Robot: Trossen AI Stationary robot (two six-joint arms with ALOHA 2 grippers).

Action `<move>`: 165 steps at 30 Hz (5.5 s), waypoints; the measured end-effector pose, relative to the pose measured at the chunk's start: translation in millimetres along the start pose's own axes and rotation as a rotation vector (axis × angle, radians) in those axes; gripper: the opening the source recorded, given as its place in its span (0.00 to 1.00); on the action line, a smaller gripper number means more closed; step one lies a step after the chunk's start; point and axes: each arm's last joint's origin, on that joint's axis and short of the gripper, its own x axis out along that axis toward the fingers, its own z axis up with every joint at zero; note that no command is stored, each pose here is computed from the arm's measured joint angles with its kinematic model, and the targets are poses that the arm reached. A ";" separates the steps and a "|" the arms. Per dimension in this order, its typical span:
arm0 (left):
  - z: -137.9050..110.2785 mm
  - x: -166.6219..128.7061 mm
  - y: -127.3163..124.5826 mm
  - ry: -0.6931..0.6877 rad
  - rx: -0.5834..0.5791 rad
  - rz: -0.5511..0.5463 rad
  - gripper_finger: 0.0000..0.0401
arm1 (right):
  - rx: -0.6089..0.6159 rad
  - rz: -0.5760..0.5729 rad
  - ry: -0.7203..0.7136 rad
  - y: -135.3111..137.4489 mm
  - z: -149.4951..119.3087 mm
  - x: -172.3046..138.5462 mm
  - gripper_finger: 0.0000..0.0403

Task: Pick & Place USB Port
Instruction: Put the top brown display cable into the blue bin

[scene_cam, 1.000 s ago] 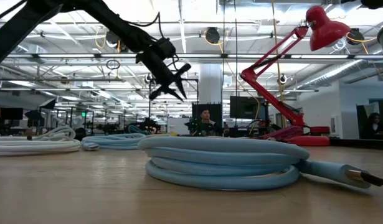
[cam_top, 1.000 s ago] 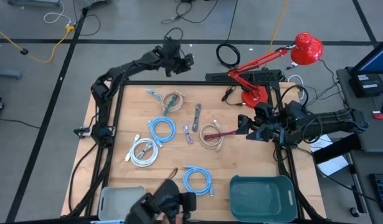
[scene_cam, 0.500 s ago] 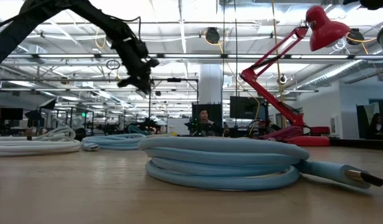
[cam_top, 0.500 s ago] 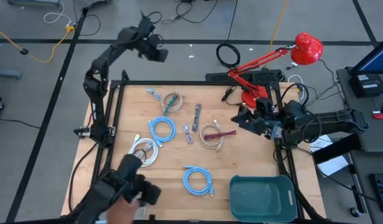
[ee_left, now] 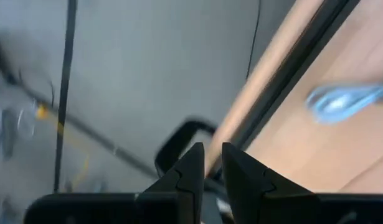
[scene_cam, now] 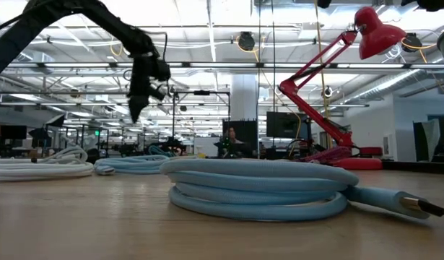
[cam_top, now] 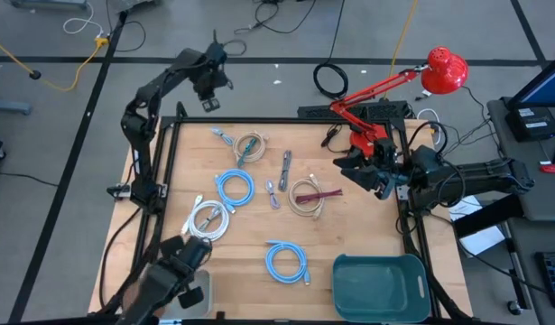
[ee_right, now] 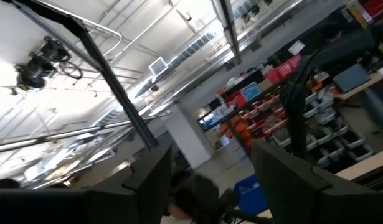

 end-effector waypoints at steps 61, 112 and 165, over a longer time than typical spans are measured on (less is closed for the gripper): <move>35.8 45.2 -102.2 0.338 -0.729 -0.403 0.00 | -0.023 0.036 0.040 3.7 -5.1 0.8 0.53; 127.5 28.7 -229.5 0.131 -0.302 -0.486 0.08 | 0.023 0.051 0.023 9.7 -6.6 0.8 0.53; 42.4 -245.8 -417.9 -0.533 -0.107 -1.180 0.08 | 0.354 0.160 0.347 36.8 -30.9 -14.4 0.53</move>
